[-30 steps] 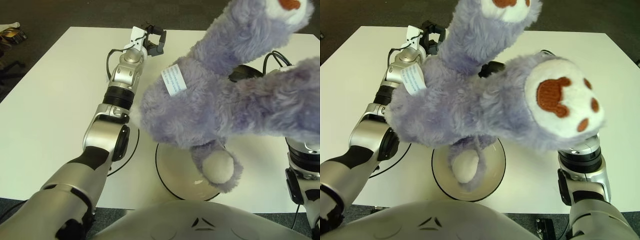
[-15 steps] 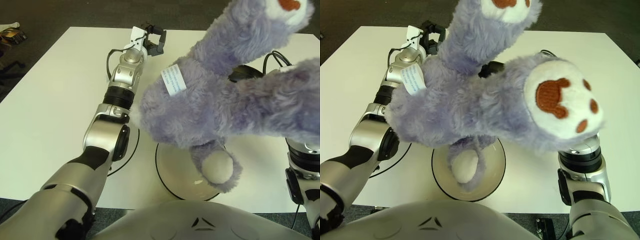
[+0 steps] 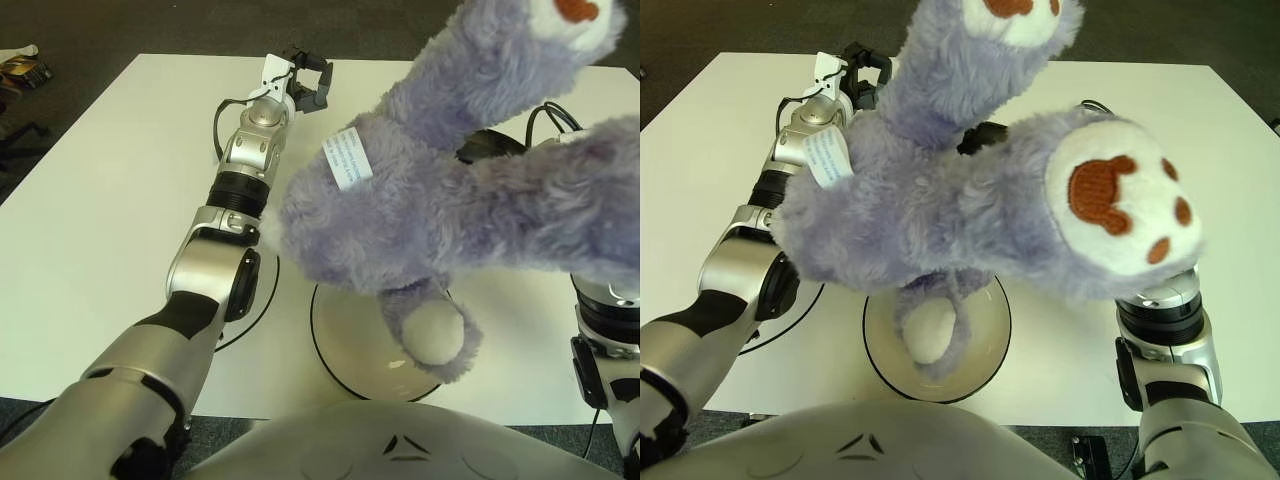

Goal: Put the doll into the plate.

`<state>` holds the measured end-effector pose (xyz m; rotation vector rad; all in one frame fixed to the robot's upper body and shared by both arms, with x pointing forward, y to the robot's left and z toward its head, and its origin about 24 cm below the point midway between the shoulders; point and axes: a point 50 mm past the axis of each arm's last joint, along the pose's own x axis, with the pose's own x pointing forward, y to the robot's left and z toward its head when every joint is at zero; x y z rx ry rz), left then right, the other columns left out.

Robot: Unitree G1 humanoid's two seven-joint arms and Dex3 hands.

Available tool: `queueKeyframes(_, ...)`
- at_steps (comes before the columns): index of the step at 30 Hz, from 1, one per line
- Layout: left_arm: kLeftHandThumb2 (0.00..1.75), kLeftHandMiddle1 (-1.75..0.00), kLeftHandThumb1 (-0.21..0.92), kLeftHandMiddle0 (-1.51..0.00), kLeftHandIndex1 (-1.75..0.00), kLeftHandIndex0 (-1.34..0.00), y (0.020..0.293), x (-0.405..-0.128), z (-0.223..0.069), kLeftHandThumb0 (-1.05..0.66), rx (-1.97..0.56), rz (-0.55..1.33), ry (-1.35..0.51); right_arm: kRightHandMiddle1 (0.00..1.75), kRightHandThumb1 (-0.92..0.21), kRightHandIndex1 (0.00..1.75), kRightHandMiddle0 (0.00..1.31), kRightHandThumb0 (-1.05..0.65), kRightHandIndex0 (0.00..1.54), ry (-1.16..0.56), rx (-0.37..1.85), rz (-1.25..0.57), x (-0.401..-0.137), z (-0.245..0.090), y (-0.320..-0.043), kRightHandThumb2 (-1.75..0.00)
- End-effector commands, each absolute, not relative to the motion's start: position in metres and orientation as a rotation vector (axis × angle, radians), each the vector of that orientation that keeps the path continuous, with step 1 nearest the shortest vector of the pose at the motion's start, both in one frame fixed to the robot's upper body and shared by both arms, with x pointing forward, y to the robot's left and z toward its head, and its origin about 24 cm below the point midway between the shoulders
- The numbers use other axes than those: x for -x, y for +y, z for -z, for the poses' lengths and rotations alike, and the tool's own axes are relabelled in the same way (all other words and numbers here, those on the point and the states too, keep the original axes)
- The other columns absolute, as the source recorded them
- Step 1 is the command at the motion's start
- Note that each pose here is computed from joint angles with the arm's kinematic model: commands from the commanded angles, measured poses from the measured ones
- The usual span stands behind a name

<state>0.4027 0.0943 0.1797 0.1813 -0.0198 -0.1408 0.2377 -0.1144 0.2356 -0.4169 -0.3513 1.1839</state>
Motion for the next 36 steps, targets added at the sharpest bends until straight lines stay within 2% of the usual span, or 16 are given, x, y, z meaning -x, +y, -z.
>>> queueKeyframes(1,1.03,-1.60,0.53,-0.51,-1.75,-0.27,0.093,-0.405,-0.189,0.00,-0.183,0.141,-0.049,0.73,-0.77,0.69,0.00,-0.37,0.41,-0.372,0.422,-1.187,-0.238,-0.241,-0.114,-0.89)
queueKeyframes(22,1.02,-1.55,0.52,-0.51,-1.75,-0.32,0.096,-0.405,-0.189,0.00,-0.209,0.155,-0.047,0.73,-0.77,0.69,0.00,-0.37,0.41,-0.373,0.422,-1.189,-0.239,-0.240,-0.109,-0.89)
queueKeyframes(23,1.02,-1.54,0.52,-0.51,-1.75,-0.32,0.096,-0.405,-0.189,0.00,-0.209,0.155,-0.046,0.73,-0.77,0.69,0.00,-0.37,0.41,-0.507,0.604,-0.770,-0.260,-0.244,-0.130,-0.89)
queueKeyframes(24,1.02,-1.54,0.51,-0.51,-1.75,-0.33,0.096,-0.405,-0.189,0.00,-0.209,0.155,-0.046,0.94,-0.63,0.83,0.12,-0.30,0.50,-0.616,0.758,-0.502,-0.268,-0.246,-0.144,-1.01)
queueKeyframes(25,1.02,-1.53,0.51,-0.52,-1.75,-0.34,0.096,-0.405,-0.189,0.00,-0.209,0.155,-0.046,1.10,-0.51,0.95,0.23,-0.24,0.59,-0.696,0.867,-0.349,-0.271,-0.246,-0.151,-1.12)
queueKeyframes(26,1.02,-1.53,0.51,-0.52,-1.75,-0.34,0.097,-0.405,-0.189,0.00,-0.209,0.155,-0.046,1.33,-0.32,1.11,0.40,-0.15,0.71,-0.733,0.916,-0.289,-0.272,-0.245,-0.154,-1.29)
queueKeyframes(27,1.02,-1.52,0.51,-0.52,-1.75,-0.35,0.097,-0.405,-0.189,0.00,-0.207,0.155,-0.047,1.48,-0.20,1.23,0.51,-0.10,0.79,-0.721,0.905,-0.303,-0.272,-0.245,-0.153,-1.39)
queueKeyframes(29,1.02,-1.52,0.50,-0.51,-1.75,-0.37,0.097,-0.405,-0.189,0.00,-0.204,0.155,-0.048,1.61,-0.11,1.35,0.59,-0.05,0.84,-0.708,0.891,-0.324,-0.273,-0.244,-0.153,-1.48)
queueKeyframes(31,1.02,-1.52,0.50,-0.49,-1.75,-0.39,0.097,-0.405,-0.189,0.00,-0.201,0.155,-0.049,1.69,-0.07,1.43,0.62,-0.02,0.85,-0.708,0.888,-0.337,-0.276,-0.244,-0.152,-1.51)
queueKeyframes(36,0.97,-1.51,0.55,-0.42,-1.75,-0.42,0.097,-0.405,-0.190,0.00,-0.202,0.159,-0.049,1.74,-0.11,1.49,0.58,-0.01,0.83,-0.738,0.915,-0.333,-0.287,-0.241,-0.152,-1.47)
